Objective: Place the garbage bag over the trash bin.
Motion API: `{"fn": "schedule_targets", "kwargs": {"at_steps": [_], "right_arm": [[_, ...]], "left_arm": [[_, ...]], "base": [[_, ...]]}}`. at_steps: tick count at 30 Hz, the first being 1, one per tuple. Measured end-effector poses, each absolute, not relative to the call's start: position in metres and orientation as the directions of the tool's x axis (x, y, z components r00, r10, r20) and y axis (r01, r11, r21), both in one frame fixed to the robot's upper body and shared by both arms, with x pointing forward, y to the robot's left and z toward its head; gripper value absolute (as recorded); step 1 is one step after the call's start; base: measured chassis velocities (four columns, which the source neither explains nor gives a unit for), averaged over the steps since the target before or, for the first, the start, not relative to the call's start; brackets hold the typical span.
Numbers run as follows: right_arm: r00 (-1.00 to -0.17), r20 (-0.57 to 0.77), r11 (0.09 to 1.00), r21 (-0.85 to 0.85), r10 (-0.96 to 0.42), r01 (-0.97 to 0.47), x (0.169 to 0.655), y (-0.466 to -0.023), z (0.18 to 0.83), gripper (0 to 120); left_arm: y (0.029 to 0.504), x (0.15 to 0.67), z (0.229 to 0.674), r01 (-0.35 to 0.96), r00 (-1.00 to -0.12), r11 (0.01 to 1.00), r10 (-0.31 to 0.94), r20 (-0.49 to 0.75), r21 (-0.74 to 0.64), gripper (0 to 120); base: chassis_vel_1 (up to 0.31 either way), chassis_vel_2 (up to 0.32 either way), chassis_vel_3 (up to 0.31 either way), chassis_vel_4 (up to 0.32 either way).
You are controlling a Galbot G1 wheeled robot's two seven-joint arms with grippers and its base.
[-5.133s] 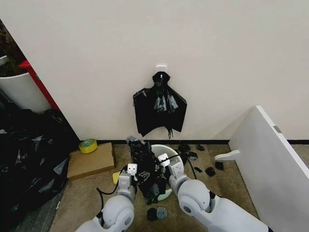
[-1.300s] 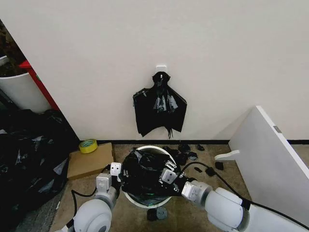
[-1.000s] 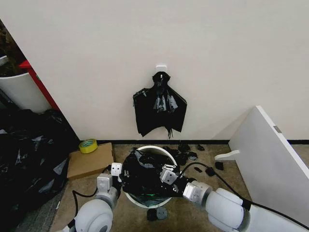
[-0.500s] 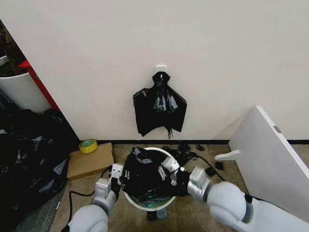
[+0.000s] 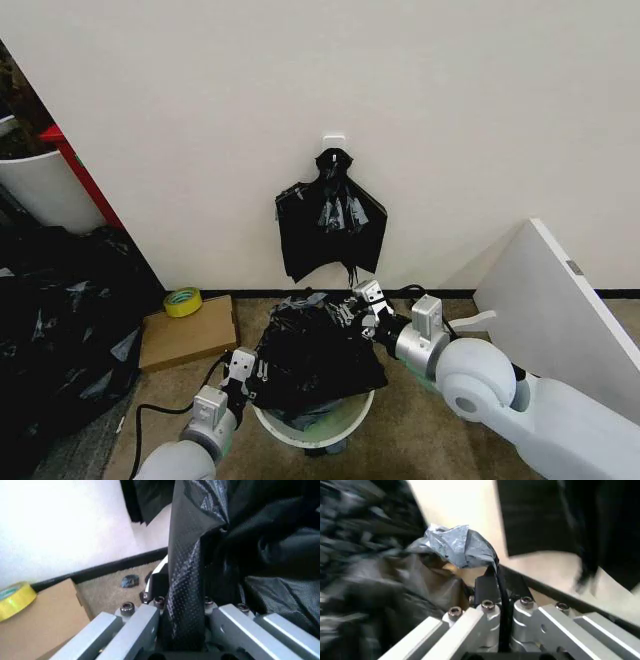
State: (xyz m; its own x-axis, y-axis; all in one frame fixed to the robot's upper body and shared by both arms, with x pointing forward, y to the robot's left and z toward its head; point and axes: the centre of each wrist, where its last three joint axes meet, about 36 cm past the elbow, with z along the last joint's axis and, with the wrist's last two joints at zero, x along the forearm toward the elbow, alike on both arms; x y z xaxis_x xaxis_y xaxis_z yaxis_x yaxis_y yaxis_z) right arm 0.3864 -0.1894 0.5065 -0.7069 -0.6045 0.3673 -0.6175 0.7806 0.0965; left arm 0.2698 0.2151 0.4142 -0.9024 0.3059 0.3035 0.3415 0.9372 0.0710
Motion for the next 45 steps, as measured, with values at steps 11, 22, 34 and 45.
{"fn": "schedule_targets", "kwargs": {"at_steps": [11,22,34,45], "right_arm": [[-0.675,0.466,0.753,-0.029,-0.572,-0.657,0.407,-0.223,0.483,0],[-0.638,0.505,0.660,-0.166,-0.581,-0.732,0.413,-0.258,0.461,0],[-0.644,0.461,0.699,-0.068,-0.611,-0.712,0.408,-0.266,0.469,19],[-0.611,0.453,0.734,0.161,-0.649,-0.660,0.418,-0.285,0.499,59]], "left_arm": [[0.215,0.263,0.417,0.381,-0.901,0.922,0.351,0.253,0.077,1],[0.214,0.262,0.412,0.376,-0.906,0.924,0.350,0.240,0.071,1],[0.210,0.258,0.412,0.374,-0.901,0.926,0.347,0.261,0.061,1],[0.212,0.259,0.404,0.366,-0.899,0.928,0.334,0.284,0.066,1]], "base": [[0.000,0.000,0.000,0.000],[0.000,0.000,0.000,0.000],[0.000,0.000,0.000,0.000],[0.000,0.000,0.000,0.000]]}}
